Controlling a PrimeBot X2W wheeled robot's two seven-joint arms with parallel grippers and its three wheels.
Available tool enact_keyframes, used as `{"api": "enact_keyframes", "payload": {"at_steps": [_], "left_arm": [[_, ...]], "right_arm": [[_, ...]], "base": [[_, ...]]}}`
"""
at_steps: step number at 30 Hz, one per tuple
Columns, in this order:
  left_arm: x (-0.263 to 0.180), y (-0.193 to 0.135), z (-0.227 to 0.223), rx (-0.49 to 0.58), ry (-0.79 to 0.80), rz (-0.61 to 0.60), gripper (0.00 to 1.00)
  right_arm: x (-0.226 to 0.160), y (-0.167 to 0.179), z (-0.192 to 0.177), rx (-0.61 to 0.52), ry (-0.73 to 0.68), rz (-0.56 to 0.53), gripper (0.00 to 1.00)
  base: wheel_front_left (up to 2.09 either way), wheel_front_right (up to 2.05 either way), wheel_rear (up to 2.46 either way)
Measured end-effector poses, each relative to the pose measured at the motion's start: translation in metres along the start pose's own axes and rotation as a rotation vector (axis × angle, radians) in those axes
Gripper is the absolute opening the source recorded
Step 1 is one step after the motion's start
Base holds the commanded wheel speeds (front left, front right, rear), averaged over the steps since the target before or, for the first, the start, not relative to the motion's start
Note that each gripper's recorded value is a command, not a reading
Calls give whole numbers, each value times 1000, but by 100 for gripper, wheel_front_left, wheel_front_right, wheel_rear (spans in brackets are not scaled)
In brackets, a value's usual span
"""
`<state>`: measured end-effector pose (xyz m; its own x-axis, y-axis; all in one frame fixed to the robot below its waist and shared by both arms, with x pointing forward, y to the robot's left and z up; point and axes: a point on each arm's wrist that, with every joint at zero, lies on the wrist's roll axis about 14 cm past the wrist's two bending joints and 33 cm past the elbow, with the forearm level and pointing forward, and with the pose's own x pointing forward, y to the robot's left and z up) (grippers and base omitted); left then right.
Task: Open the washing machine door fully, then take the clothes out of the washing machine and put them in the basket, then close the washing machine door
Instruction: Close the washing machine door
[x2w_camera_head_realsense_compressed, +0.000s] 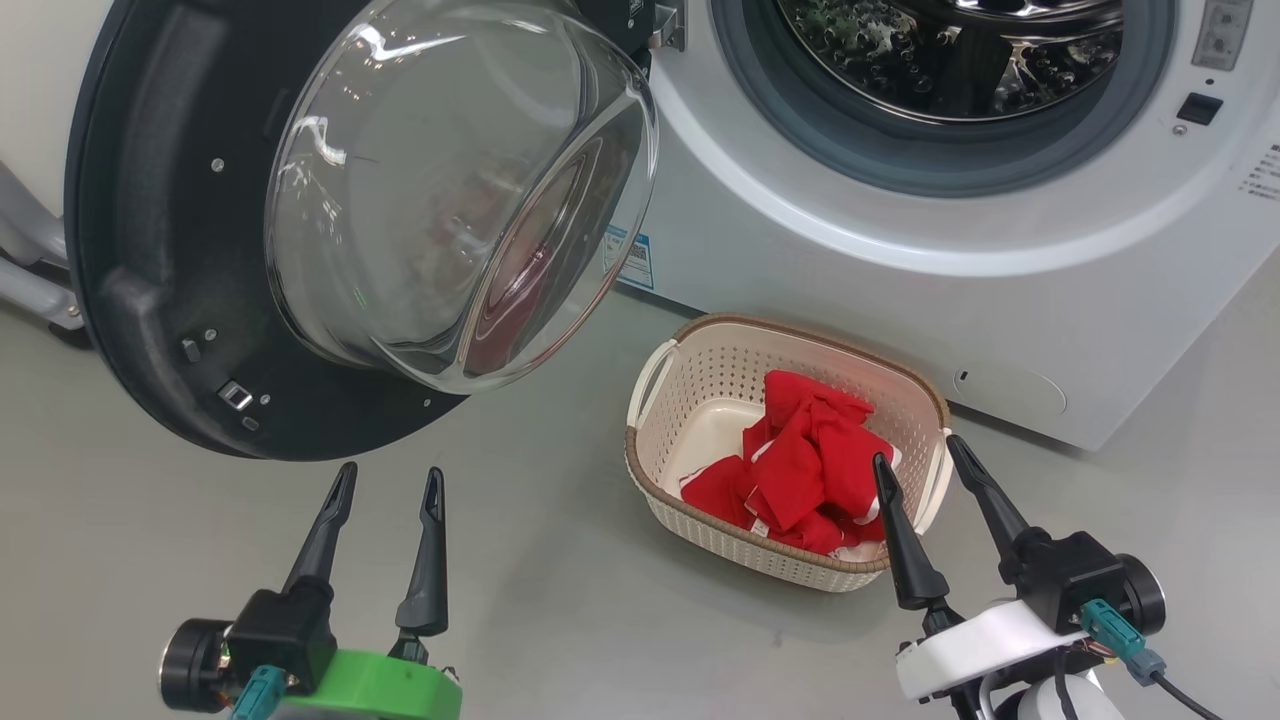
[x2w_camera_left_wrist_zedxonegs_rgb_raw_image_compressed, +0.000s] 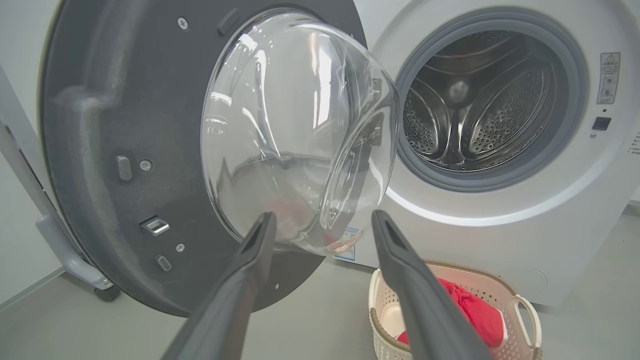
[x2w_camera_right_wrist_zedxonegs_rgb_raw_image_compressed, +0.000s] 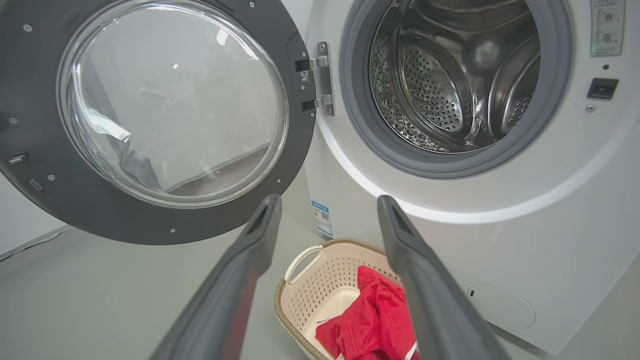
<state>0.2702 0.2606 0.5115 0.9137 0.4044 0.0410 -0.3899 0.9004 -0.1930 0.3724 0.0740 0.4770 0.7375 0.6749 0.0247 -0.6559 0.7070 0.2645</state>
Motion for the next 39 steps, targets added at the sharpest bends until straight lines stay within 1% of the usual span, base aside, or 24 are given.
{"api": "enact_keyframes", "payload": {"at_steps": [11, 12, 14, 15, 24, 27, 28, 31, 36, 39], "left_arm": [[-1, 1, 1, -2, -4, 4, 100], [-2, 1, 0, -2, -3, 5, 77], [-2, 2, 0, -2, -2, 6, 17], [-2, 2, 0, -2, -2, 7, 0], [-2, 2, 0, -2, -6, 5, 0], [-1, 0, 2, -26, -12, 4, 0], [-1, -1, 5, -51, -20, -3, 0], [1, -7, 19, -196, -60, -35, 0], [3, -20, 52, -630, -152, -108, 0], [0, -27, 75, -801, -211, -158, 0]], "right_arm": [[0, 2, 1, -4, -1, 4, 100], [0, 2, 1, -4, -1, 4, 100], [0, 3, 1, -4, -1, 5, 100], [0, 3, 1, -4, -1, 5, 100], [0, 4, 0, -2, 0, 6, 100], [0, 3, 0, -1, 1, 5, 100], [0, 3, 0, -1, 1, 4, 100], [0, 3, 0, -1, 0, 4, 100], [0, 3, 0, -1, 0, 2, 100], [0, 3, 0, 0, 0, 2, 100]], "base": [[0, 0, 0], [0, 0, 0], [0, 0, 0], [0, 0, 0], [0, 0, 0], [0, 0, 0], [0, 0, 0], [0, 0, 0], [0, 0, 0], [0, 0, 0]]}}
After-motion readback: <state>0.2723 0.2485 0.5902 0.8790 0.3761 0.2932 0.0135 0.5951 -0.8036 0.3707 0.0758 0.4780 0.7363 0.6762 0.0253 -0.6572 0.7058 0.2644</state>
